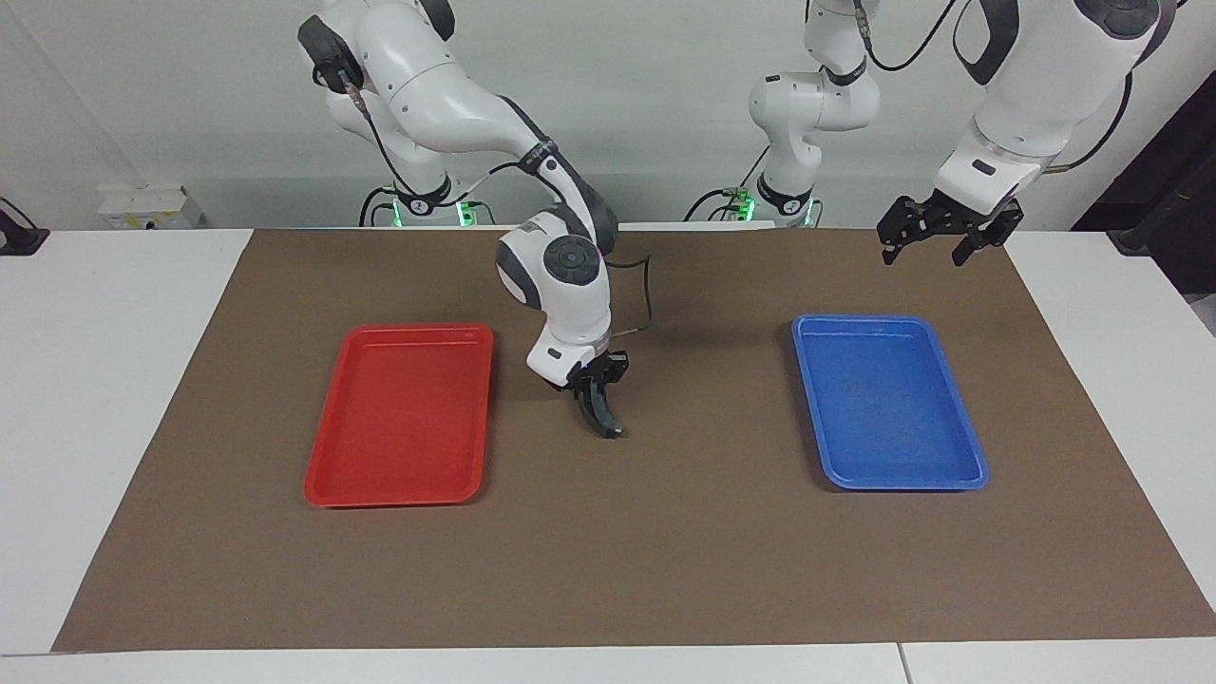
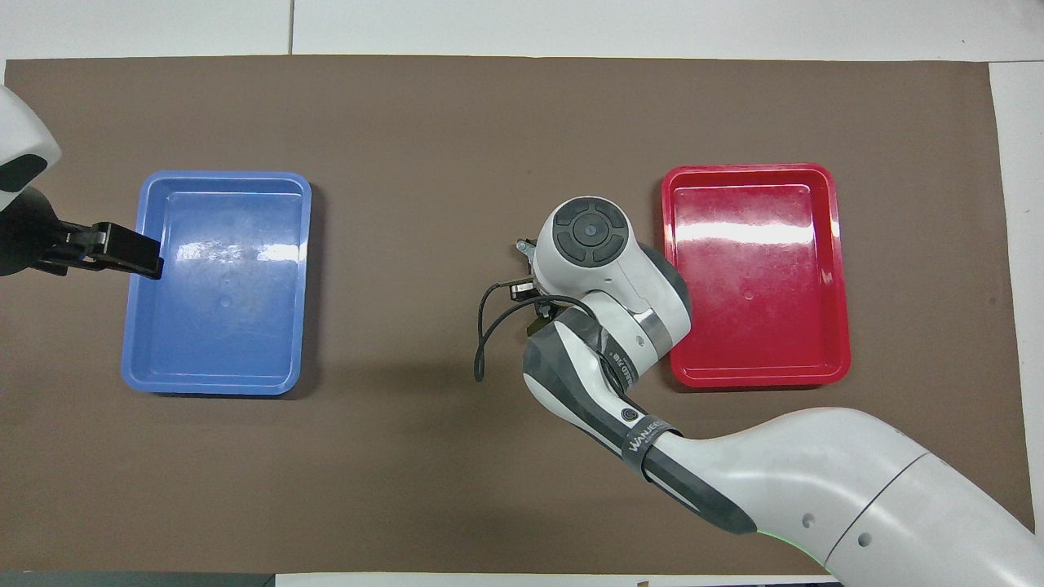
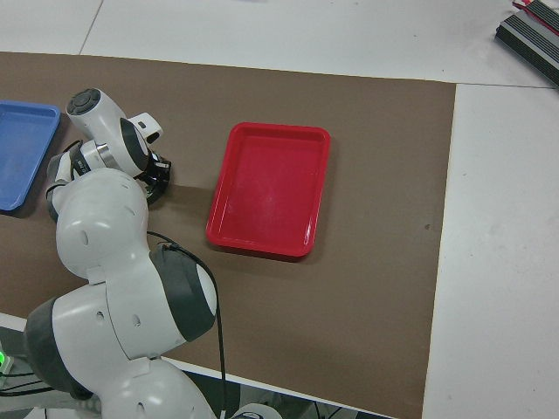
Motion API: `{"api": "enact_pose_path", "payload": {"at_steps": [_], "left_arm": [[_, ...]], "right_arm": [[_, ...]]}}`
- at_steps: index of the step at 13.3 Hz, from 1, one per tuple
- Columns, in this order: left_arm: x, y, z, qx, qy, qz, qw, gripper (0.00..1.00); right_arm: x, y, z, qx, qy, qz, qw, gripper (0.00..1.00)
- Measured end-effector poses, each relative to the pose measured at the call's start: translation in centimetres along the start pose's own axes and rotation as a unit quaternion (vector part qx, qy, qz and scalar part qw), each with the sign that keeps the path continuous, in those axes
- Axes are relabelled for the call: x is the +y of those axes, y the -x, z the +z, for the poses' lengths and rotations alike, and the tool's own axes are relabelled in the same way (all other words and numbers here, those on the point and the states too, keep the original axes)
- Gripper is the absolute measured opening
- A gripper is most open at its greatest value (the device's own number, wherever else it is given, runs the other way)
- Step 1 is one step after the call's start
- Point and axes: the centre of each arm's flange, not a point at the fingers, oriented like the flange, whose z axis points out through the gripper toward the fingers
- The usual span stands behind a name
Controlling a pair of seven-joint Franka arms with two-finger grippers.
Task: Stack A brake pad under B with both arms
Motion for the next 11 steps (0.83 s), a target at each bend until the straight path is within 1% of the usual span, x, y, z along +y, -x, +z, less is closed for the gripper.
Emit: {"api": "enact_pose_path", "payload": {"at_steps": [3, 4, 6, 7, 8, 9, 11], "left_arm": [[0.0, 0.0, 0.0, 0.0, 0.0, 0.0, 1.0, 1.0], [0.0, 0.0, 0.0, 0.0, 0.0, 0.0, 1.0, 1.0], [0.0, 0.0, 0.0, 0.0, 0.0, 0.0, 1.0, 1.0], [0.0, 0.0, 0.0, 0.0, 0.0, 0.0, 1.0, 1.0], [0.0, 0.0, 0.0, 0.0, 0.0, 0.0, 1.0, 1.0], [0.0, 0.0, 0.0, 0.0, 0.0, 0.0, 1.0, 1.0], [0.0, 0.0, 0.1, -0.001, 0.0, 0.0, 1.0, 1.0]], "right_arm": [[0.0, 0.0, 0.0, 0.0, 0.0, 0.0, 1.0, 0.41], [0.0, 0.1, 0.1, -0.001, 0.001, 0.0, 1.0, 0.46], [0.0, 0.1, -0.1, 0.0, 0.001, -0.001, 1.0, 0.73], [0.0, 0.0, -0.6, 0.003, 0.001, 0.0, 1.0, 0.83], [0.2, -0.1, -1.7, 0.008, 0.002, 0.001, 1.0, 0.96], [0.5, -0.2, -3.4, 0.016, 0.005, 0.004, 1.0, 1.0], [2.5, -0.4, -7.5, 0.025, 0.019, 0.02, 0.999, 1.0]]}}
